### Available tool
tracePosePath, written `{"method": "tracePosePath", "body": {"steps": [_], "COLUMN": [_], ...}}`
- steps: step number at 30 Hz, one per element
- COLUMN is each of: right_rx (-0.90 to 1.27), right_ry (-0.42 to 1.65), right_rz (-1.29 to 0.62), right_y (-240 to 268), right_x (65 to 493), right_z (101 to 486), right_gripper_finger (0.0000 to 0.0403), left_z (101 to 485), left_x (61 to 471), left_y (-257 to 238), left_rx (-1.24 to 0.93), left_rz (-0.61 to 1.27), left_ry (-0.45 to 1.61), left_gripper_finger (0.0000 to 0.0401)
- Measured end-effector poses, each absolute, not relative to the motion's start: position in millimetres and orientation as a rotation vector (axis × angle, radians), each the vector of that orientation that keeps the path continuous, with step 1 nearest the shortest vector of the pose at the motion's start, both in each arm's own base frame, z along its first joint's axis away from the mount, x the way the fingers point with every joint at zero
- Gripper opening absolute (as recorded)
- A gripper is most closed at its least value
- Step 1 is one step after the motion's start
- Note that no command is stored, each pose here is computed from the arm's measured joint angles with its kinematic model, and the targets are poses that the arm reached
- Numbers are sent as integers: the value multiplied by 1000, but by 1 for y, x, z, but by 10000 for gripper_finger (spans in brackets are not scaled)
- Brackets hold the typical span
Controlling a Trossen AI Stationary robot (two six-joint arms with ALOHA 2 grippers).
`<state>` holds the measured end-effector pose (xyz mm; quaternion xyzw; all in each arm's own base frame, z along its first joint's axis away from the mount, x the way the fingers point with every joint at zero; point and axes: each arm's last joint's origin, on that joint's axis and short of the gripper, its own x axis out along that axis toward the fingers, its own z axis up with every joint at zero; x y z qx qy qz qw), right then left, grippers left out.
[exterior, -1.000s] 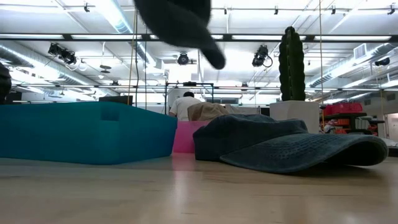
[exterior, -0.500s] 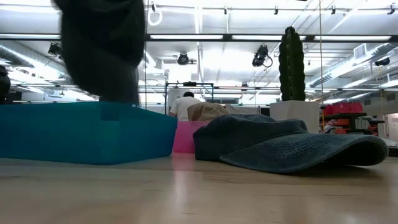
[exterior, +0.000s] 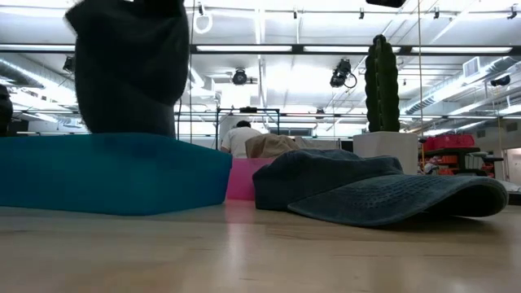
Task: Pick & Place hat
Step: Put the bottom blue cap into the blue bin
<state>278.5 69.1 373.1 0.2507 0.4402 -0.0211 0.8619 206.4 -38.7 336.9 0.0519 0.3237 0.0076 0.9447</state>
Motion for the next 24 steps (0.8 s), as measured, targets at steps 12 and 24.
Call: {"method": "tracePosePath", "body": {"steps": [12, 24], "right_rx": [533, 534], "right_ry": [927, 922], "right_rz": [-50, -47], "right_y": [69, 70], "right_x": [279, 280], "right_z": [369, 369], "right_gripper_finger": [166, 166], "left_z": [307, 295], "left_x": [242, 266], "left_y": [-54, -62], "left_rx": [173, 182], "left_rz": [31, 35], "left_ry": [757, 722], "left_gripper_finger": [14, 14]}}
